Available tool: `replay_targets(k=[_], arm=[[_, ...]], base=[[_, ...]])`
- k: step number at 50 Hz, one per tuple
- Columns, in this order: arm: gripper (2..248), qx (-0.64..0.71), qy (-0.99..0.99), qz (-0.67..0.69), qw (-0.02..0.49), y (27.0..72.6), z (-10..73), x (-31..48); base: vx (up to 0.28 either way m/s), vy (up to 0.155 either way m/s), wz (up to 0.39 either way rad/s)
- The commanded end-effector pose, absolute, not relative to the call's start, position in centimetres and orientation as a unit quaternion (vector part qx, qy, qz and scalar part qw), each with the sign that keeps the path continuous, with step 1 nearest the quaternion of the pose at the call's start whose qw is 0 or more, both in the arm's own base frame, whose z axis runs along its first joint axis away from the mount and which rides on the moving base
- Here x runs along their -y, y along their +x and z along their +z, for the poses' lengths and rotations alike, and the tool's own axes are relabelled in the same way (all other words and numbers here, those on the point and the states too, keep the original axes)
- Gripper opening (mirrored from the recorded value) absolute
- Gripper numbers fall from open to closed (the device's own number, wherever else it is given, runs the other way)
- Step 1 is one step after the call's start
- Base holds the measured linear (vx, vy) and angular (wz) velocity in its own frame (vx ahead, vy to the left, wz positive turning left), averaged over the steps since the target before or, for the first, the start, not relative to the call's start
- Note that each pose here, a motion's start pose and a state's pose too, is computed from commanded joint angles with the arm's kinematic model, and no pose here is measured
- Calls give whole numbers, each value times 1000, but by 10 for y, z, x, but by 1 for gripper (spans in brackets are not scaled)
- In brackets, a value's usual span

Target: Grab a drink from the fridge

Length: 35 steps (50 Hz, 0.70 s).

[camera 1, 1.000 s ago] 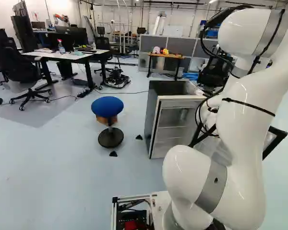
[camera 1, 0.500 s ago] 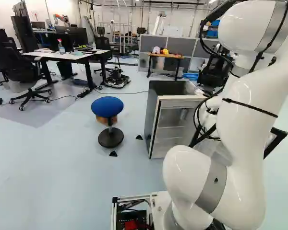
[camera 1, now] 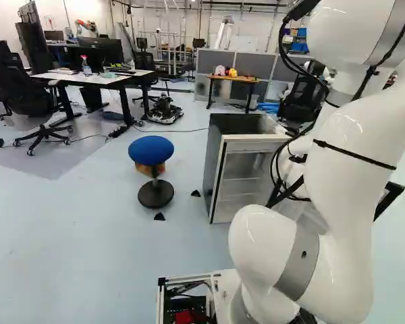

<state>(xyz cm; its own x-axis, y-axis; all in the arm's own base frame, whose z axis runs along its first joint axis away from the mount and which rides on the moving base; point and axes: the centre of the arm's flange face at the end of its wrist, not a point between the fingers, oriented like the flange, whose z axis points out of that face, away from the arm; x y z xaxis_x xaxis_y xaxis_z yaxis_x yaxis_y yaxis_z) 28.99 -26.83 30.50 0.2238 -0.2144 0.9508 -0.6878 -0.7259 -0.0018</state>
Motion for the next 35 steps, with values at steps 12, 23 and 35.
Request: replay_targets(k=[12,23,35], arm=[[93,278,757,555,207,278,317,251],[93,255,761,562,197,267,328,234],[93,230,766,570,188,255,338,216]], base=[[0,0,0],[0,0,0],[0,0,0]])
